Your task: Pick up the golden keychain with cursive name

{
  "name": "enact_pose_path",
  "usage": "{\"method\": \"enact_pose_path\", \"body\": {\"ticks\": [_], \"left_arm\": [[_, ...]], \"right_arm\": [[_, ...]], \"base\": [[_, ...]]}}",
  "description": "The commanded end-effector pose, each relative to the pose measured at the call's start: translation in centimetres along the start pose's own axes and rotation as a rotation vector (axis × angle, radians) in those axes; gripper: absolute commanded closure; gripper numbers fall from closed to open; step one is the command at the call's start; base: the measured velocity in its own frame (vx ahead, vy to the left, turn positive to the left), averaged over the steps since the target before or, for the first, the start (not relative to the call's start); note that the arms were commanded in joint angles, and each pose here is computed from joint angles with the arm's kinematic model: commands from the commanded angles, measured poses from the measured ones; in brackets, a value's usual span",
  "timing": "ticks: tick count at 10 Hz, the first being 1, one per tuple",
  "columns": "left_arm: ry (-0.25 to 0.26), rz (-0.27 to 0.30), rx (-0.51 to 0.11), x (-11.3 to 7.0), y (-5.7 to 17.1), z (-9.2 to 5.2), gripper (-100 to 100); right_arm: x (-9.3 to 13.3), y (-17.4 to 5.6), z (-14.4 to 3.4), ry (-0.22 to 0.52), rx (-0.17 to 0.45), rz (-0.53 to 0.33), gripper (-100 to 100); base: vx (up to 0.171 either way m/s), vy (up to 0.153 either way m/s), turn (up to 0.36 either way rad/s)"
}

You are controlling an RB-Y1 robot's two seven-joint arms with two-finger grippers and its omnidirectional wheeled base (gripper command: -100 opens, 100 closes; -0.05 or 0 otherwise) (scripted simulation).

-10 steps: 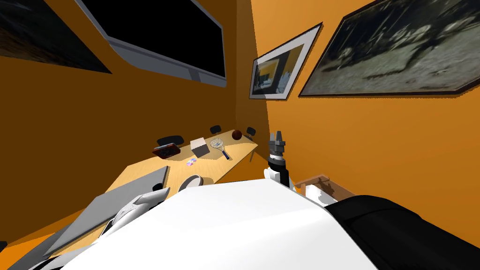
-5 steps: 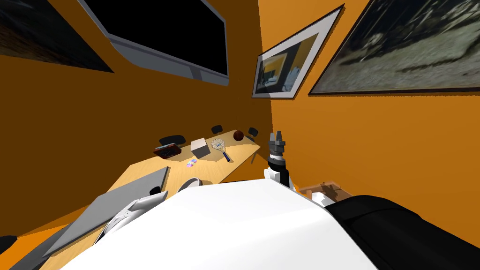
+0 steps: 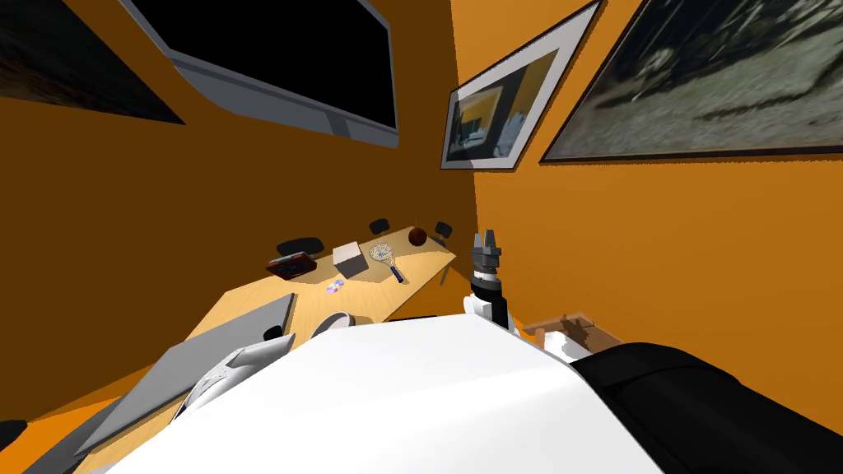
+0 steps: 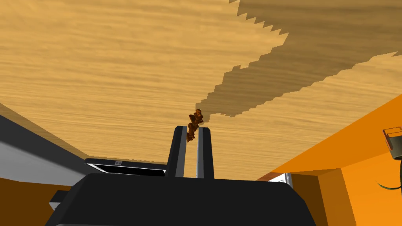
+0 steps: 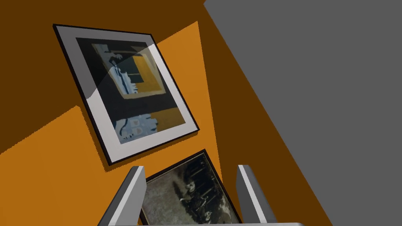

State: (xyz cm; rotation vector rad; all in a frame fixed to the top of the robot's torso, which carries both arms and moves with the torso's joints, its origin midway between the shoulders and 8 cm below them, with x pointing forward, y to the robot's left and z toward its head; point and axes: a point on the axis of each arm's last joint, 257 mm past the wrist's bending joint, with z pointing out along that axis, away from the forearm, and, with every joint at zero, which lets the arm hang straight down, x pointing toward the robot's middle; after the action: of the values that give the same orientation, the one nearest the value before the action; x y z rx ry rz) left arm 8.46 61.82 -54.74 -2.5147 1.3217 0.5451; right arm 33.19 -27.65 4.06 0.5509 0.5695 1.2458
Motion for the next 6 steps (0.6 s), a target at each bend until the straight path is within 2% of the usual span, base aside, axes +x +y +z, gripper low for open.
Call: {"method": "enact_pose_path", "body": {"ticks": [1, 5, 6], "left_arm": [[0.005, -0.007, 0.001, 0.6, -1.0, -0.2, 100], [0.004, -0.059, -0.014, 1.6, -3.4, -1.2, 100], [0.0, -0.061, -0.022, 1.4, -3.0, -1.1, 100]], "right_arm": [[0.0, 0.0, 0.0, 0.0, 0.0, 0.0, 0], [0.0, 0.0, 0.0, 0.0, 0.0, 0.0, 0], [0.0, 0.0, 0.0, 0.0, 0.0, 0.0, 0]], "base": [[-0.16, 0.019, -0.187], [-0.139, 0.01, -0.121], [-0.087, 0.009, -0.075]]}}
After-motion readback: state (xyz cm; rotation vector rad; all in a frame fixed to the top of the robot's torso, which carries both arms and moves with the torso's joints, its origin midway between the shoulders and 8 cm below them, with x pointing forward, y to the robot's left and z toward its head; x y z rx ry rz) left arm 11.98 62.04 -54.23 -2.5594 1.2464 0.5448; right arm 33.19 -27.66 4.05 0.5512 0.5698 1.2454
